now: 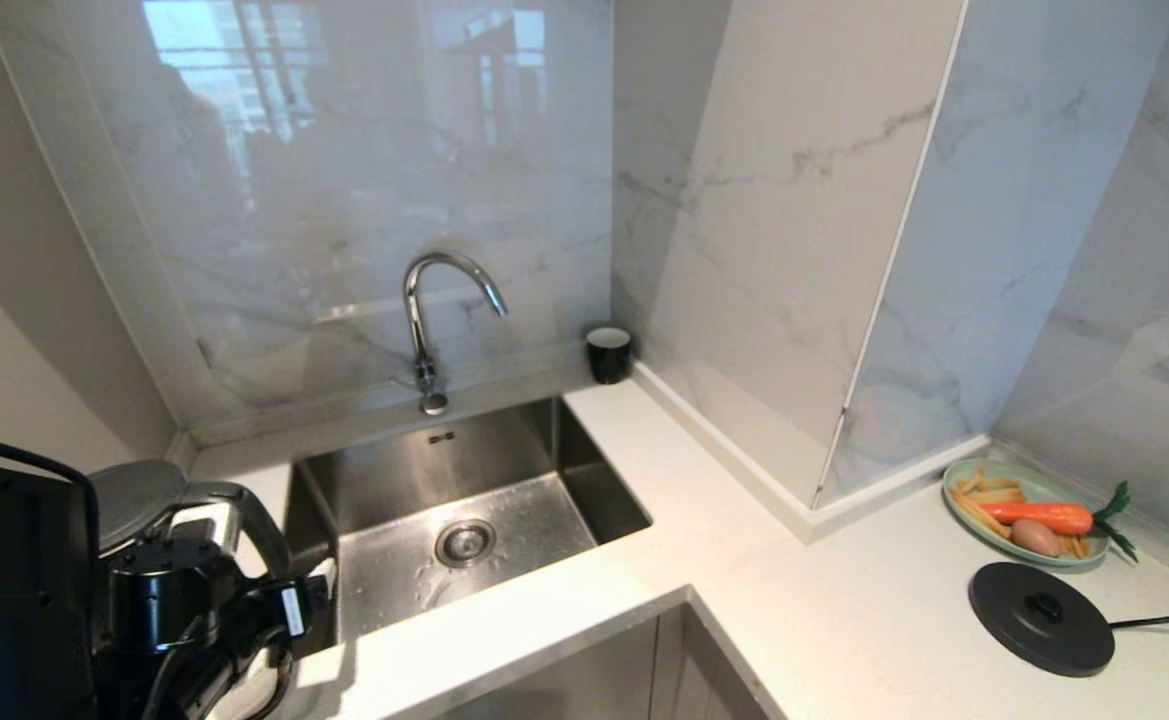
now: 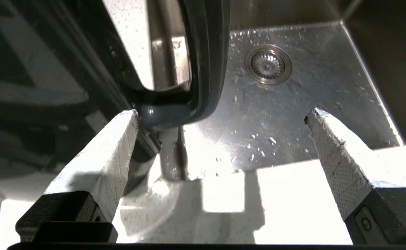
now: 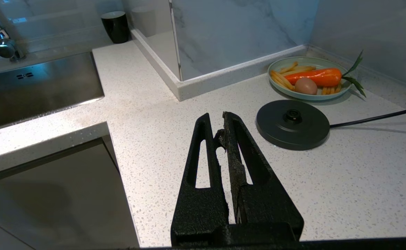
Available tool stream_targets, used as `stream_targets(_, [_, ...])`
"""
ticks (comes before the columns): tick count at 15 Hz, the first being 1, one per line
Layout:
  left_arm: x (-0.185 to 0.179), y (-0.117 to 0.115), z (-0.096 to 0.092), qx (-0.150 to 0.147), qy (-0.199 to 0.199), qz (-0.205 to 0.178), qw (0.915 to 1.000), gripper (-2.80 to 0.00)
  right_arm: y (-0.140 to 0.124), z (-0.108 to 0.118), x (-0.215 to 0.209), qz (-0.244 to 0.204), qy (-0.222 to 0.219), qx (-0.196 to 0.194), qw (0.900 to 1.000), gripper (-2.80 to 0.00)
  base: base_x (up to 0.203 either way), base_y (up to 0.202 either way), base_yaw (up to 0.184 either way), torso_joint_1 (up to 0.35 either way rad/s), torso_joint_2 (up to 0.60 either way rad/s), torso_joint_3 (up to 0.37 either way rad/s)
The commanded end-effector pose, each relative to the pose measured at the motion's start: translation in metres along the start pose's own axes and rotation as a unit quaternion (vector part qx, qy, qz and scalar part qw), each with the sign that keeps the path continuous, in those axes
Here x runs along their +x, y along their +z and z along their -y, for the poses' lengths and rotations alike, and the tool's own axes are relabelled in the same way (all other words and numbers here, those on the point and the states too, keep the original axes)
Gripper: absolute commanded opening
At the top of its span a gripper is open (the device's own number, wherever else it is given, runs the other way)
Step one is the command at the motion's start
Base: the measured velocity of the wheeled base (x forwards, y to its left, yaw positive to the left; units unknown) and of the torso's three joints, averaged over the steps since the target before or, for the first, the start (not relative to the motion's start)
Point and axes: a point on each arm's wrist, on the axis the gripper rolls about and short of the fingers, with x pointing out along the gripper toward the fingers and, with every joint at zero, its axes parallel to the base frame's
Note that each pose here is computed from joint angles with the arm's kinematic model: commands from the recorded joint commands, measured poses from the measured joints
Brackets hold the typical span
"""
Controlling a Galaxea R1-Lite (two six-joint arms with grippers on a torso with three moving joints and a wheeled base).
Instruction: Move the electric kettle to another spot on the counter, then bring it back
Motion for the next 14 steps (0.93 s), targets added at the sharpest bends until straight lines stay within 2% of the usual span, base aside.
stream_targets(1, [-0.013,0.004,0.000,-0.004,-0.009,0.010,0.9999,0.00,0.000,0.000,0.000,0.000,0.000,0.000,1.000,-2.80,0.000,0.000,0.000,0.000,0.00,0.000])
stream_targets(5, [-0.036,0.012,0.004,-0.012,-0.033,0.035,0.9988,0.00,0.000,0.000,0.000,0.000,0.000,0.000,1.000,-2.80,0.000,0.000,0.000,0.000,0.00,0.000])
stream_targets(6, [-0.039,0.015,0.004,-0.015,-0.035,0.044,0.9983,-2.80,0.000,0.000,0.000,0.000,0.000,0.000,1.000,-2.80,0.000,0.000,0.000,0.000,0.00,0.000])
stream_targets(11, [-0.057,0.031,0.007,-0.029,-0.059,0.094,0.9934,-2.80,0.000,0.000,0.000,-0.001,0.000,0.001,1.000,-2.80,0.000,0.000,0.000,0.000,0.00,0.000])
stream_targets(14, [-0.076,0.046,0.006,-0.033,-0.077,0.140,0.9866,-2.80,0.000,0.000,0.000,-0.001,0.000,0.001,1.000,-2.80,0.000,0.000,0.000,0.000,0.00,0.000])
